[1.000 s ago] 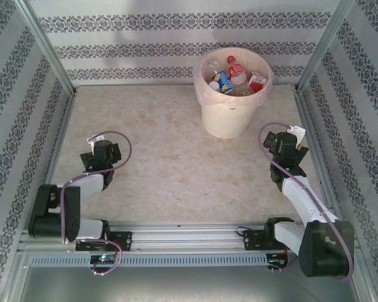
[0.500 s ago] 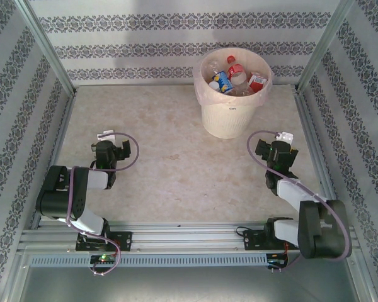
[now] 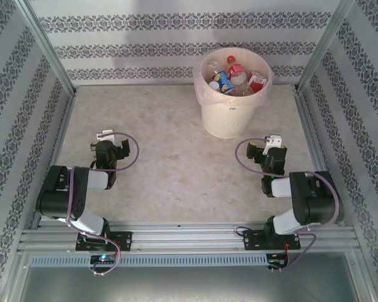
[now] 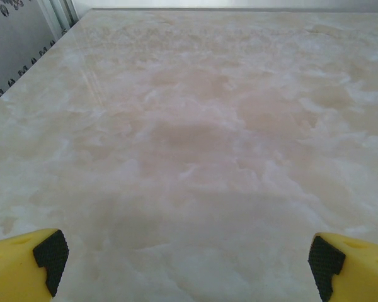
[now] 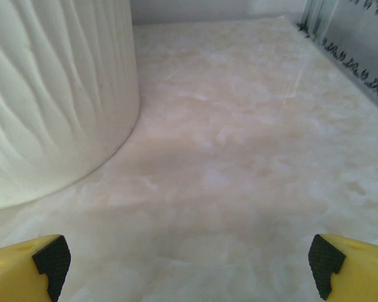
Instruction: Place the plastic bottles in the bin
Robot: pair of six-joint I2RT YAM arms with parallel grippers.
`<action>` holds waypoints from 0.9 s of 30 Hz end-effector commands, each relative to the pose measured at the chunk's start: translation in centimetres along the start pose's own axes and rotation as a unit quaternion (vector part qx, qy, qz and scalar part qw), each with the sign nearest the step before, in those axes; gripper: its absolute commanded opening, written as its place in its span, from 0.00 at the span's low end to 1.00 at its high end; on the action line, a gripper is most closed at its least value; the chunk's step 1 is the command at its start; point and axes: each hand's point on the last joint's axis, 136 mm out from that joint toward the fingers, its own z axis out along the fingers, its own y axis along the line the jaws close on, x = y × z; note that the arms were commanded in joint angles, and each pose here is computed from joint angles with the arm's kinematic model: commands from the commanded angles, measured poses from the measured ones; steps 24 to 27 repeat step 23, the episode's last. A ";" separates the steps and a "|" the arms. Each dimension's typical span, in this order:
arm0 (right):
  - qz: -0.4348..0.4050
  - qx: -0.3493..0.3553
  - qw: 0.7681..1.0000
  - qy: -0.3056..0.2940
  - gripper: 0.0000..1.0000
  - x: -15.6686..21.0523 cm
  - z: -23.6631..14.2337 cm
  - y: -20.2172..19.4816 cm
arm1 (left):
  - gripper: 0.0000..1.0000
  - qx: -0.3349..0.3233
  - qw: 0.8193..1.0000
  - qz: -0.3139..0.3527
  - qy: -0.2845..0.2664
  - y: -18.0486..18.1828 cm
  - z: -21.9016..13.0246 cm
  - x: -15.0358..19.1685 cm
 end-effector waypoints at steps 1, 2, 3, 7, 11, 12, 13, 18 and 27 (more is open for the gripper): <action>-0.008 -0.010 1.000 -0.024 0.98 -3.8 1.3 1.1 | 1.00 -0.001 1.000 -0.002 -0.019 -0.1 -0.2 -0.7; -0.015 -0.010 0.999 -0.032 0.98 -4.0 1.4 1.4 | 1.00 -0.001 1.000 -0.002 -0.019 -0.1 -0.2 -0.7; -0.014 -0.015 0.999 -0.039 0.98 -4.0 1.3 1.6 | 1.00 -0.001 1.000 -0.002 -0.020 -0.1 -0.2 -0.7; -0.027 -0.094 0.995 -0.026 0.98 -3.9 1.2 3.7 | 1.00 -0.001 1.000 -0.002 -0.019 -0.1 -0.2 -0.7; -0.025 -0.083 0.996 -0.026 0.98 -3.9 1.3 3.3 | 1.00 -0.001 1.000 -0.002 -0.020 -0.1 -0.2 -0.7; -0.025 -0.083 0.996 -0.024 0.98 -3.9 1.3 3.3 | 1.00 -0.001 1.000 -0.002 -0.019 -0.1 -0.2 -0.7; -0.025 -0.083 0.996 -0.023 0.98 -3.8 1.3 3.3 | 1.00 -0.001 1.000 -0.002 -0.019 -0.1 -0.2 -0.7; -0.020 -0.085 0.996 -0.020 0.98 -3.8 1.4 3.2 | 1.00 -0.001 1.000 -0.001 -0.019 -0.1 -0.2 -0.7; -0.021 -0.085 0.996 -0.023 0.98 -3.9 1.3 3.2 | 1.00 -0.001 1.000 -0.001 -0.019 -0.1 -0.2 -0.7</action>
